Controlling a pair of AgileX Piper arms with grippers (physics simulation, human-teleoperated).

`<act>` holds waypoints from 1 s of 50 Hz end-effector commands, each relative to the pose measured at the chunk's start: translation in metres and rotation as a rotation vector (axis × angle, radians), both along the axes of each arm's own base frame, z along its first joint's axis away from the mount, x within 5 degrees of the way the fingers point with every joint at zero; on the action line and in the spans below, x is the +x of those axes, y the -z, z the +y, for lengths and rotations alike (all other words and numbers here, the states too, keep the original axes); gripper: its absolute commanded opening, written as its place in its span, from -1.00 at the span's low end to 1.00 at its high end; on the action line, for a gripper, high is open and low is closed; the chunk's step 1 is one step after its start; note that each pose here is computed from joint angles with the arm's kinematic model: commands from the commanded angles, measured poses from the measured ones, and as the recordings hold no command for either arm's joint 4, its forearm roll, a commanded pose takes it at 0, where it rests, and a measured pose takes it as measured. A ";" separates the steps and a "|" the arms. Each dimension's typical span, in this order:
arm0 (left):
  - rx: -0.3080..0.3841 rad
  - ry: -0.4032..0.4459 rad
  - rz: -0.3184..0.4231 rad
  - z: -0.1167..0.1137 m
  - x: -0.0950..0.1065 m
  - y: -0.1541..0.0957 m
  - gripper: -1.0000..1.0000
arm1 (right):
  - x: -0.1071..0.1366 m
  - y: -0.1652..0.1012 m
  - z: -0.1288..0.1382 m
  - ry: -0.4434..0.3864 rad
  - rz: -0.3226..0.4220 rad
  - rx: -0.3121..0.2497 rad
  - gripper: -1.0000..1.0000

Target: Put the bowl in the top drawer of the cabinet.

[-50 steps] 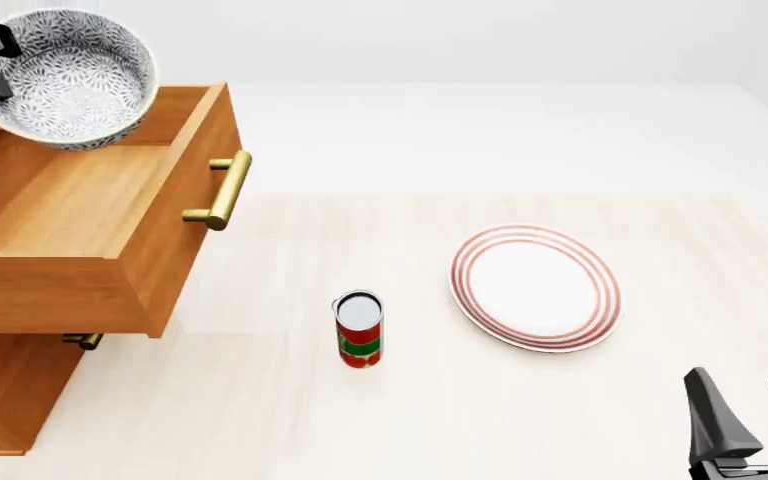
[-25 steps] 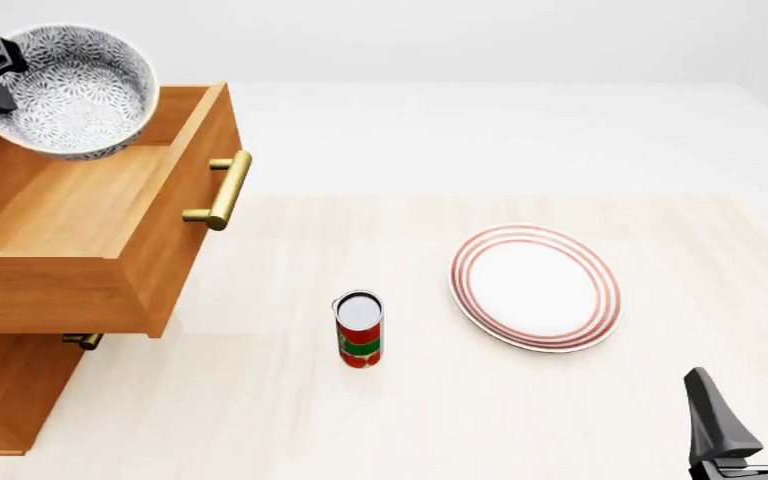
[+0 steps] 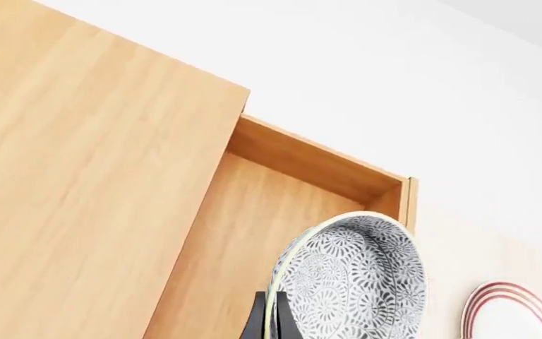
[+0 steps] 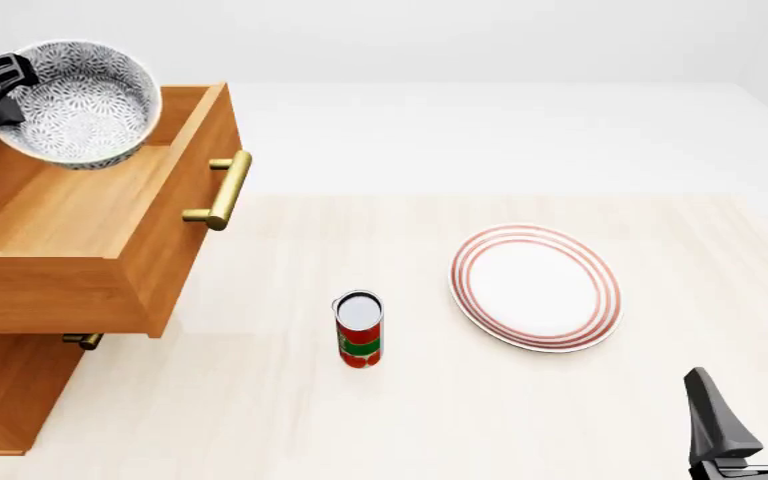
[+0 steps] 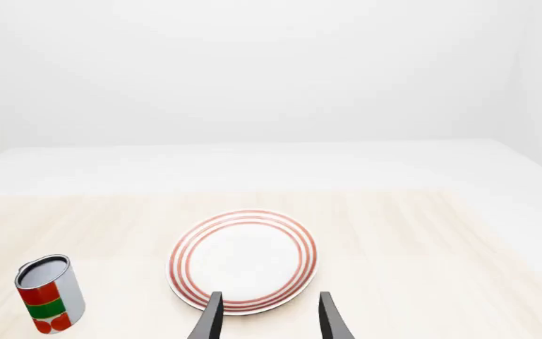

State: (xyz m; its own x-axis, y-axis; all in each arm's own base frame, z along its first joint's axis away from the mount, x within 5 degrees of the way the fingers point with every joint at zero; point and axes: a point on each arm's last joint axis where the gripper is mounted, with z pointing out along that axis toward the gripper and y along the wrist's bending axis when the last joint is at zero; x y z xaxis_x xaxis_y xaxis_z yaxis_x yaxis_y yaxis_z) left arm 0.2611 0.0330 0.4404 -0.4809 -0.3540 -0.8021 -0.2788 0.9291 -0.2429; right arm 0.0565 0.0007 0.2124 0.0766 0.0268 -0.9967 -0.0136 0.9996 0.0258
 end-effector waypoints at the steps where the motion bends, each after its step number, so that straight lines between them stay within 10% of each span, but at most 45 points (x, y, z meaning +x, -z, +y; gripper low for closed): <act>1: 0.001 -0.002 0.003 0.002 0.005 0.005 -1.00 | 0.000 0.000 0.000 0.000 0.000 0.000 1.00; 50: 0.001 -0.019 0.032 0.009 0.018 0.026 -1.00 | 0.000 0.000 0.000 0.000 0.000 0.000 1.00</act>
State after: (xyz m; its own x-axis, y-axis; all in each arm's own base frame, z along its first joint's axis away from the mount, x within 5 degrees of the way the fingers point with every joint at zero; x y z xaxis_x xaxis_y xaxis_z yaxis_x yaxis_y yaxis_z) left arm 0.2763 0.0415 0.4166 -0.5018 -0.3628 -0.7852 -0.3053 0.9237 -0.2316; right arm 0.0565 0.0007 0.2124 0.0766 0.0268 -0.9967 -0.0135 0.9996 0.0258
